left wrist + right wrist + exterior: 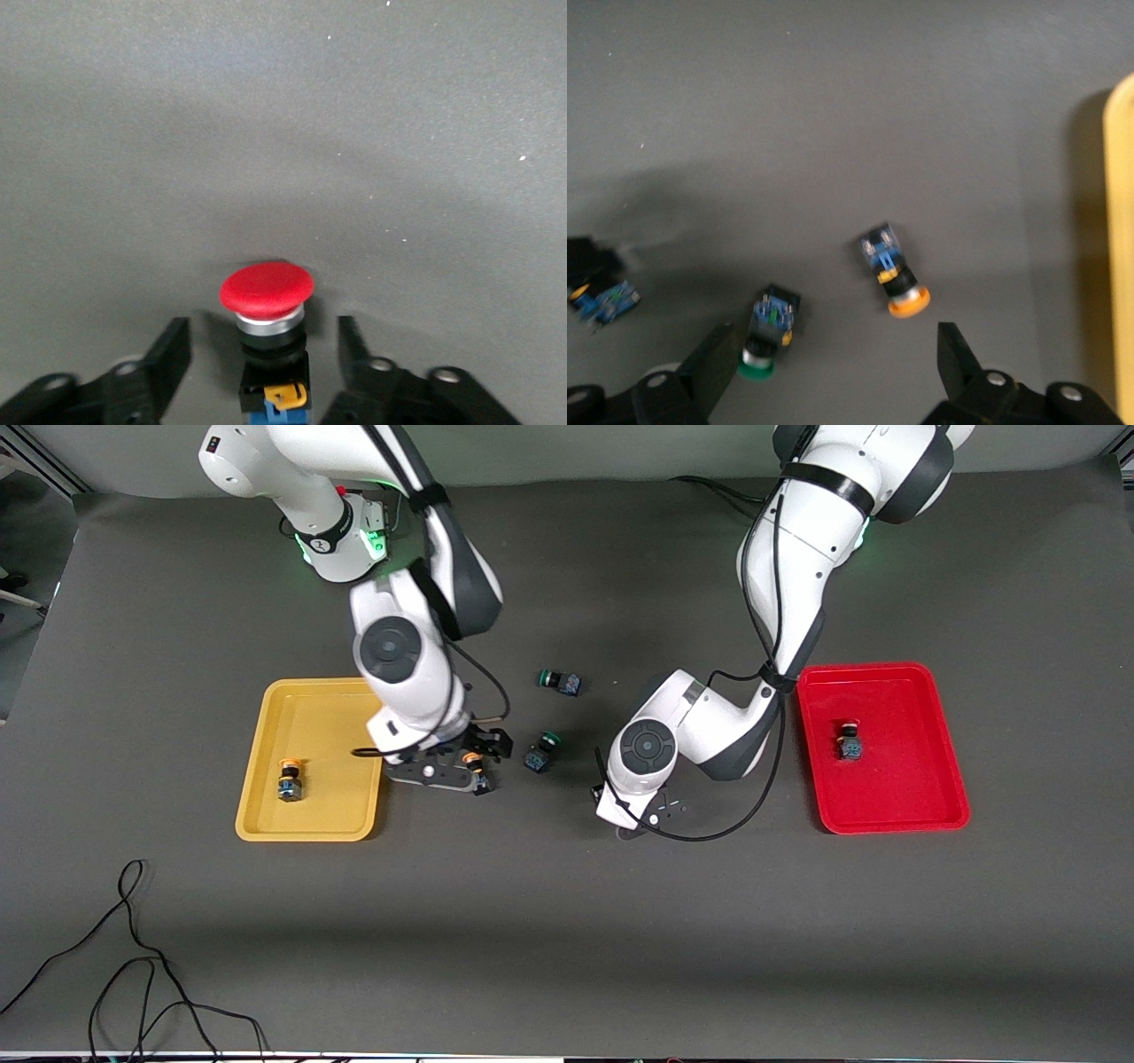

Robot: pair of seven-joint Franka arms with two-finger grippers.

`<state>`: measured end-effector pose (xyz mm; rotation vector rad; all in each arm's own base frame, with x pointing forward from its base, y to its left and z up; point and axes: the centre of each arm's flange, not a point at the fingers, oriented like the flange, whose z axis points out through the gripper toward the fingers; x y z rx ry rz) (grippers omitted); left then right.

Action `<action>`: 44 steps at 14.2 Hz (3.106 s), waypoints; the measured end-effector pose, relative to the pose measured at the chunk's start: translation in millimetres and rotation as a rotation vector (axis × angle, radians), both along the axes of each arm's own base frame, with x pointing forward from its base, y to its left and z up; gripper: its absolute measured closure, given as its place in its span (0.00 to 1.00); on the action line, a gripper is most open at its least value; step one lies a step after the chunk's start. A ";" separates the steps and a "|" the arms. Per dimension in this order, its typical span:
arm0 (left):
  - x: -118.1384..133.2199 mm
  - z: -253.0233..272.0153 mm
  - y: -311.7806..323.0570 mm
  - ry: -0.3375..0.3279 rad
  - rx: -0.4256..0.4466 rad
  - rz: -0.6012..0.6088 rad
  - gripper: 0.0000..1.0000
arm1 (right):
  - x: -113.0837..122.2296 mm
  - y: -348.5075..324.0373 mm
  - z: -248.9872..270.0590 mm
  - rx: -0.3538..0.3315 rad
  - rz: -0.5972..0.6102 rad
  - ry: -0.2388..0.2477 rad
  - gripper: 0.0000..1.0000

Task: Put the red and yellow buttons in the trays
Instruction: 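Grasp the red button with the left gripper while the right gripper grasps yellow, then carry the red button to the red tray while the right gripper carries yellow, then lower and release the red button while the right gripper releases the yellow button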

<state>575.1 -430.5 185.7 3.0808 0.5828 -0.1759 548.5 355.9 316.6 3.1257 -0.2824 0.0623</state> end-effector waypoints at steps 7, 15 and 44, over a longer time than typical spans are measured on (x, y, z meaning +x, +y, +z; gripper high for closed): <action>9.7 49.0 30.3 0.080 0.090 -0.033 0.68 | -21.9 -18.1 -107.4 -0.060 0.111 -0.077 0.00; 30.7 182.8 322.8 0.198 0.162 -0.345 0.68 | -23.7 -21.6 -138.3 0.006 0.203 -0.048 0.22; 17.6 316.6 406.4 -0.019 0.097 -0.362 0.00 | 10.8 -286.2 -105.2 0.078 0.194 0.159 0.55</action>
